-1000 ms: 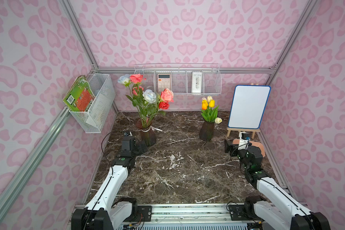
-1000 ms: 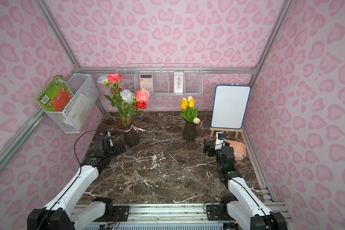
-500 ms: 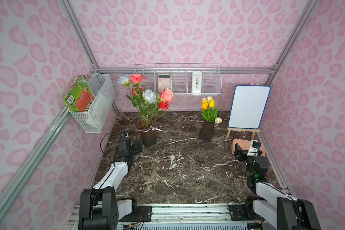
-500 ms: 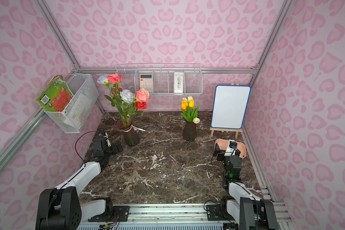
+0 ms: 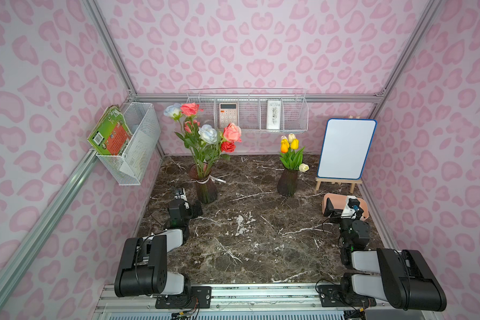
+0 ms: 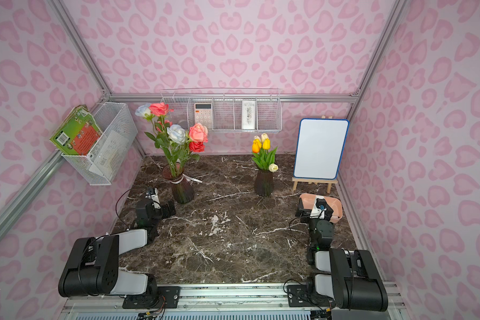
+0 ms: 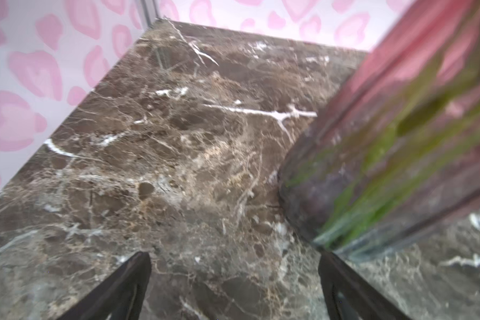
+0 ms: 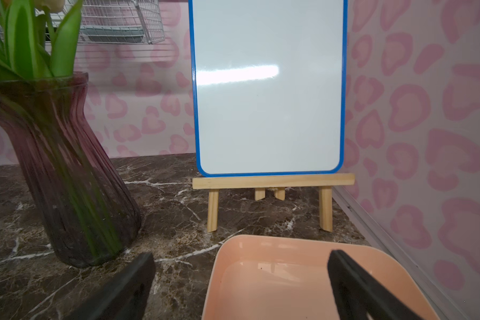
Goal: Arrange the flowers in different vases according to their variety
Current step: Reset both arms
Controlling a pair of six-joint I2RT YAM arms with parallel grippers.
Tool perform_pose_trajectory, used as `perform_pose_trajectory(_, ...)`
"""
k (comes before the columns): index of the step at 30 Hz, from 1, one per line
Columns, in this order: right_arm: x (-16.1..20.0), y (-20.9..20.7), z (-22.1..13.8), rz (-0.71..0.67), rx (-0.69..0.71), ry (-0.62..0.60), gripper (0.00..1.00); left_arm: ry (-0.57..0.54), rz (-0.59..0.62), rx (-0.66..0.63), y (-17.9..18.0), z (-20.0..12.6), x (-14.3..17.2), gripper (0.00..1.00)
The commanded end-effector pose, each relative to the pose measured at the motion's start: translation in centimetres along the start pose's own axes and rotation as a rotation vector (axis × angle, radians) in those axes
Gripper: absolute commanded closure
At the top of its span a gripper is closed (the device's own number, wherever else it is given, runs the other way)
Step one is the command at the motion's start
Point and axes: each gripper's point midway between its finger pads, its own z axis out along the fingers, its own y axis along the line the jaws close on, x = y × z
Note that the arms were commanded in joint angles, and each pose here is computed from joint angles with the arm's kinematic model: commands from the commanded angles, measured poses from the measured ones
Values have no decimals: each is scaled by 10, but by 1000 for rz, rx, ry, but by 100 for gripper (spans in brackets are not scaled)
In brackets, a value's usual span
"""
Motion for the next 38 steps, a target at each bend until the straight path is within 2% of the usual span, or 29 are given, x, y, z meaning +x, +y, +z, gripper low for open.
perform_pose_trajectory(1,-9,3,-1,-60,0,-52,1,-100,101,102,-25,3,-20,2)
perform_pose_trajectory(3,-13,1,-6,-61,15,-103,1,-127,157,181,-40,10,-16,1)
perform_pose_trajectory(5,-7,1,-5,-57,13,-106,1,-143,181,199,-46,12,-16,1)
perform_pose_trajectory(7,-6,7,-2,-74,-20,-119,1,-92,186,214,-50,14,-15,1)
perform_pose_trajectory(9,1,4,9,-64,-7,-63,1,-55,185,207,-50,14,-13,1)
perform_pose_trajectory(12,14,14,38,-84,-56,28,1,-65,193,207,-50,14,-12,1)
perform_pose_trajectory(13,24,13,47,-81,-58,94,1,-60,192,205,-50,14,-12,1)
perform_pose_trajectory(15,26,9,47,-65,-46,118,1,-65,194,204,-50,14,-13,1)
perform_pose_trajectory(18,19,10,41,-71,-44,58,1,-63,193,205,-50,14,-13,1)
perform_pose_trajectory(38,21,12,43,-81,-50,69,1,-65,193,205,-51,14,-13,1)
